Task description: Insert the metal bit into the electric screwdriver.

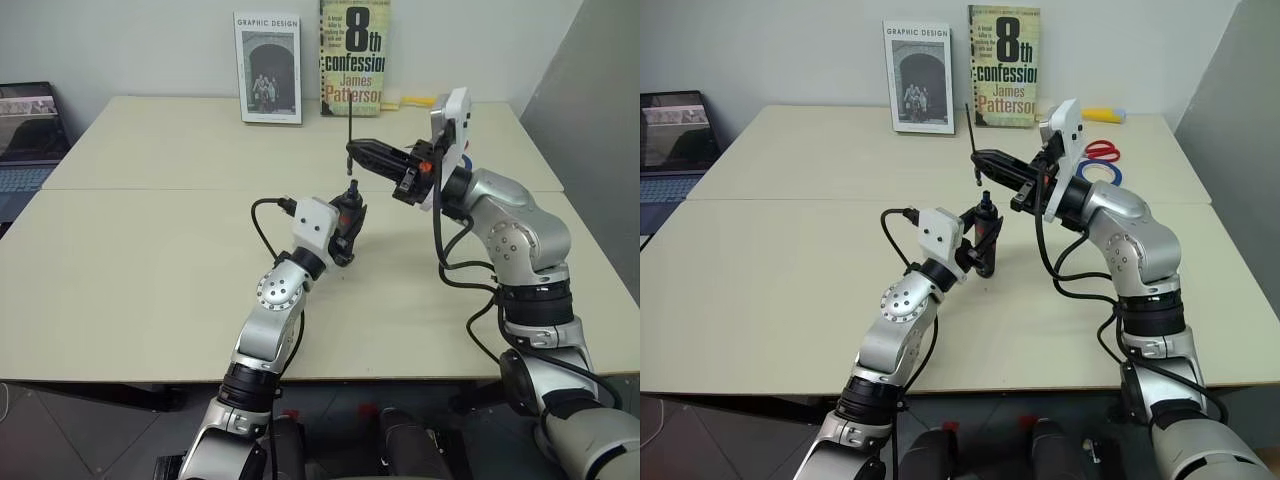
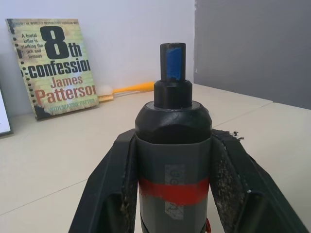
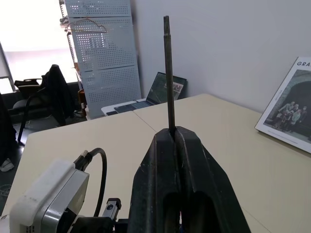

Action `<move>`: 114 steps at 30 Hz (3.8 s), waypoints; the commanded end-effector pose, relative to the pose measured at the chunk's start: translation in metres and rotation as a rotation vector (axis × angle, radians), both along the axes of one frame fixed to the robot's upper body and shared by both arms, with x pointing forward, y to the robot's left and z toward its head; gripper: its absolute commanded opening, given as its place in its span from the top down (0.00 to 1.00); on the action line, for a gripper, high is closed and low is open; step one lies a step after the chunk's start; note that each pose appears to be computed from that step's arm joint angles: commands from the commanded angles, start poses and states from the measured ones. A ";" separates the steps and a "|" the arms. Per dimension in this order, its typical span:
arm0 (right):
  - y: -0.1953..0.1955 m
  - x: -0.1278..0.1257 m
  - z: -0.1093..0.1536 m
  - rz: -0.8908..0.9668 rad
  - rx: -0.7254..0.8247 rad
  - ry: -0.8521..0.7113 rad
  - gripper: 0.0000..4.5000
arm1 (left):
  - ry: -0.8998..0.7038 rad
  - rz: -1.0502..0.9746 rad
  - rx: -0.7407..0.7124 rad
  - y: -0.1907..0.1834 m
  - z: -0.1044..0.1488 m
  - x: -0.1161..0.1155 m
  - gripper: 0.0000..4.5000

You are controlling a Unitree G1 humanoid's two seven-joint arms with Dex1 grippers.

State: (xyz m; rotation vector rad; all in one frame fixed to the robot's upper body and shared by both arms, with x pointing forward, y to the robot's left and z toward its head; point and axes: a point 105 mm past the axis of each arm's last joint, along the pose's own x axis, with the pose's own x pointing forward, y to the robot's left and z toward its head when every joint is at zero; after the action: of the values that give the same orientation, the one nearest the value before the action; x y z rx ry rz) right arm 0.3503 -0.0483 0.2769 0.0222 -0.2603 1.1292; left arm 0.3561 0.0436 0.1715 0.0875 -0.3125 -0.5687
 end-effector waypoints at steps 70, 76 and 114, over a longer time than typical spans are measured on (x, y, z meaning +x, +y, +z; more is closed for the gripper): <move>-0.007 0.005 -0.005 -0.033 0.011 -0.048 1.00 | -0.012 0.019 0.016 0.007 0.001 -0.002 0.63; -0.008 0.003 -0.007 -0.022 0.002 -0.049 1.00 | -0.013 0.023 0.014 0.008 0.002 -0.001 0.63; -0.008 0.003 0.003 0.040 -0.065 -0.057 1.00 | -0.017 0.012 0.030 0.007 0.001 -0.002 0.63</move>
State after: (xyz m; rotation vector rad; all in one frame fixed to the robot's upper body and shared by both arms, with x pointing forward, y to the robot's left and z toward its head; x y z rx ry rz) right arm 0.3564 -0.0542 0.2642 -0.0489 -0.2242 1.1676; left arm 0.3549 0.0484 0.1712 0.1085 -0.3141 -0.5686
